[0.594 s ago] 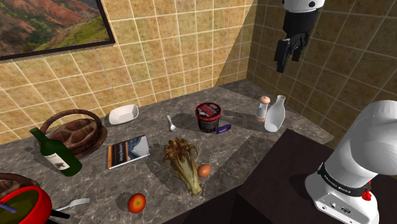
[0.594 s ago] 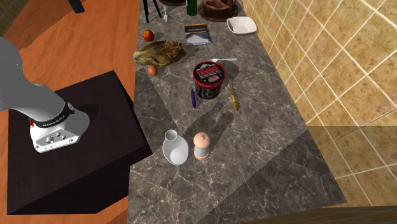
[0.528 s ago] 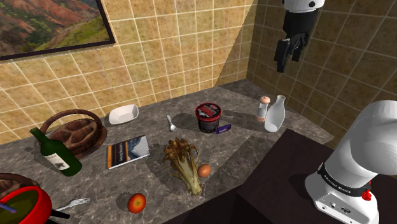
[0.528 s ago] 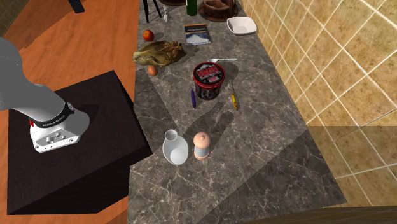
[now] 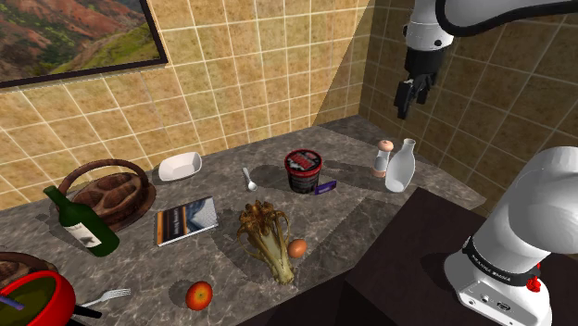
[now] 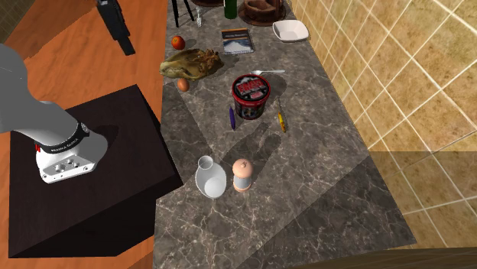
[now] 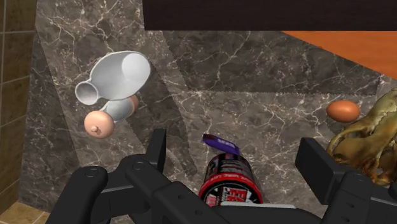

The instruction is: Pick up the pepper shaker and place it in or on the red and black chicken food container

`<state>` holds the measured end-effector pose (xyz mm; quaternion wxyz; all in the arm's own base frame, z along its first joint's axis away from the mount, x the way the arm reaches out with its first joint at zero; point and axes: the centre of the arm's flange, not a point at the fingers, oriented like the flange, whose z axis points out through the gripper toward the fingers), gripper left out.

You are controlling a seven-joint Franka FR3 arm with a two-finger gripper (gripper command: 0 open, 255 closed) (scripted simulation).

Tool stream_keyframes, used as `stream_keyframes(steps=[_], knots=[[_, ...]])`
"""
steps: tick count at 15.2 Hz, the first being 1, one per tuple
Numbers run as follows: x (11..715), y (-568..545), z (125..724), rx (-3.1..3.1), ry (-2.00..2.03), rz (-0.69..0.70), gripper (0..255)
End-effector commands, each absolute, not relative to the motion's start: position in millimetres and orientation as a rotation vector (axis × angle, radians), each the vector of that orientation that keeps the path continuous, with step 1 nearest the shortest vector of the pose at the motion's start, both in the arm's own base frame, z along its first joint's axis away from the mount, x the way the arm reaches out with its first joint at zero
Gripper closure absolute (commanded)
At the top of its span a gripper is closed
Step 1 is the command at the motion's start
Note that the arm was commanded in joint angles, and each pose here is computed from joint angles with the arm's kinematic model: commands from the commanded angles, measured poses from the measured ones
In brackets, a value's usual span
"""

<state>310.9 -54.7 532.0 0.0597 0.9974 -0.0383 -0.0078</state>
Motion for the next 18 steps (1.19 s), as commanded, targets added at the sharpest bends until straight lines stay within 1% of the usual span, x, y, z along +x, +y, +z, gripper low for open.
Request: stream_keyframes(steps=[1, 18], knots=[[317.5, -72.6, 511.7, 3.016, -0.109, -0.017, 0], [378.6, -214.8, 354.3, 2.988, -0.065, 0.022, 0]])
